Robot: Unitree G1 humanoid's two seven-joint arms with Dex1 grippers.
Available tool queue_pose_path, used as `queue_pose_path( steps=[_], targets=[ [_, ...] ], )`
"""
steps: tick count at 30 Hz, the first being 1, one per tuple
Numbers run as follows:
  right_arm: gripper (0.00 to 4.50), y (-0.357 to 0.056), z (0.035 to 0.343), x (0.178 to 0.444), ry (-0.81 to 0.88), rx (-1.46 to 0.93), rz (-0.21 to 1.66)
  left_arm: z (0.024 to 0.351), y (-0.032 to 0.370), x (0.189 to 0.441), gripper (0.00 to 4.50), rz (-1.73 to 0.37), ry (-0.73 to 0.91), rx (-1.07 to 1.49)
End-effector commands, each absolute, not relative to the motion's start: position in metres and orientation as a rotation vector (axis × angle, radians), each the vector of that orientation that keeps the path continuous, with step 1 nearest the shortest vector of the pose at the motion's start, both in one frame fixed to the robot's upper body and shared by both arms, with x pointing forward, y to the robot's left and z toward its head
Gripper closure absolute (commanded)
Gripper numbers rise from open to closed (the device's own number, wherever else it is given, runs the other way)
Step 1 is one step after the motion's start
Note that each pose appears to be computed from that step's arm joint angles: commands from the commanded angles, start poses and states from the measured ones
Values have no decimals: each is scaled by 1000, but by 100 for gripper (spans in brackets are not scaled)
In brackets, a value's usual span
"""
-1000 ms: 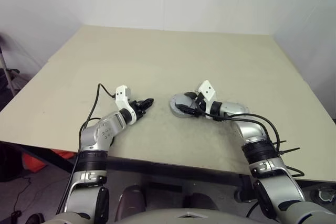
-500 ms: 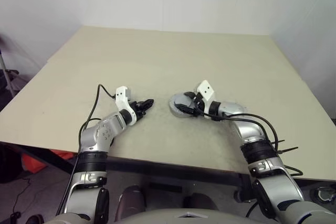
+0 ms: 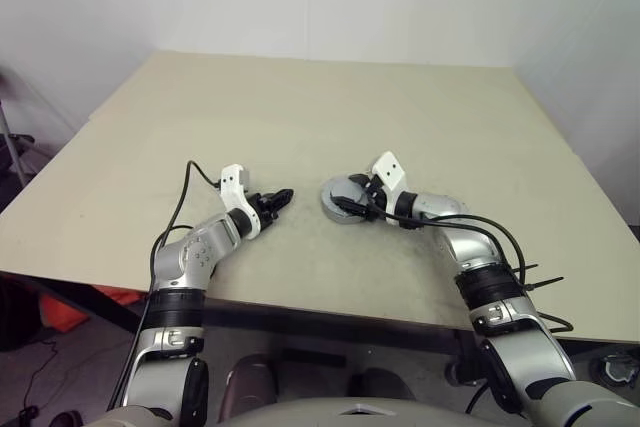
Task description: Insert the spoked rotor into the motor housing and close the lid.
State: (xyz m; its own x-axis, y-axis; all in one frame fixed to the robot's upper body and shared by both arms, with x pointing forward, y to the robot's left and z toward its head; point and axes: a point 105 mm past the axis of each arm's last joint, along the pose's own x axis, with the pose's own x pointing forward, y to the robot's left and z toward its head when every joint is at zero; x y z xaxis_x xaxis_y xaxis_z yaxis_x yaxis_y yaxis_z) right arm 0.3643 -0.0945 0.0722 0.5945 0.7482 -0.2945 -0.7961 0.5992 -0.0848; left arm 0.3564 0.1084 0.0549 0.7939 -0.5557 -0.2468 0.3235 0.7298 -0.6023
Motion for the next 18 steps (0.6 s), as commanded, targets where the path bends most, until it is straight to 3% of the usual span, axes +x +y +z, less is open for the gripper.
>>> queue_pose_path(
  steps=[1, 18],
  targets=[
    [139, -100, 67, 365, 269, -230, 889, 66, 107, 359, 209, -518, 393, -558],
    [139, -120, 76, 364, 235, -282, 870, 65, 107, 358, 209, -516, 401, -550]
  ],
)
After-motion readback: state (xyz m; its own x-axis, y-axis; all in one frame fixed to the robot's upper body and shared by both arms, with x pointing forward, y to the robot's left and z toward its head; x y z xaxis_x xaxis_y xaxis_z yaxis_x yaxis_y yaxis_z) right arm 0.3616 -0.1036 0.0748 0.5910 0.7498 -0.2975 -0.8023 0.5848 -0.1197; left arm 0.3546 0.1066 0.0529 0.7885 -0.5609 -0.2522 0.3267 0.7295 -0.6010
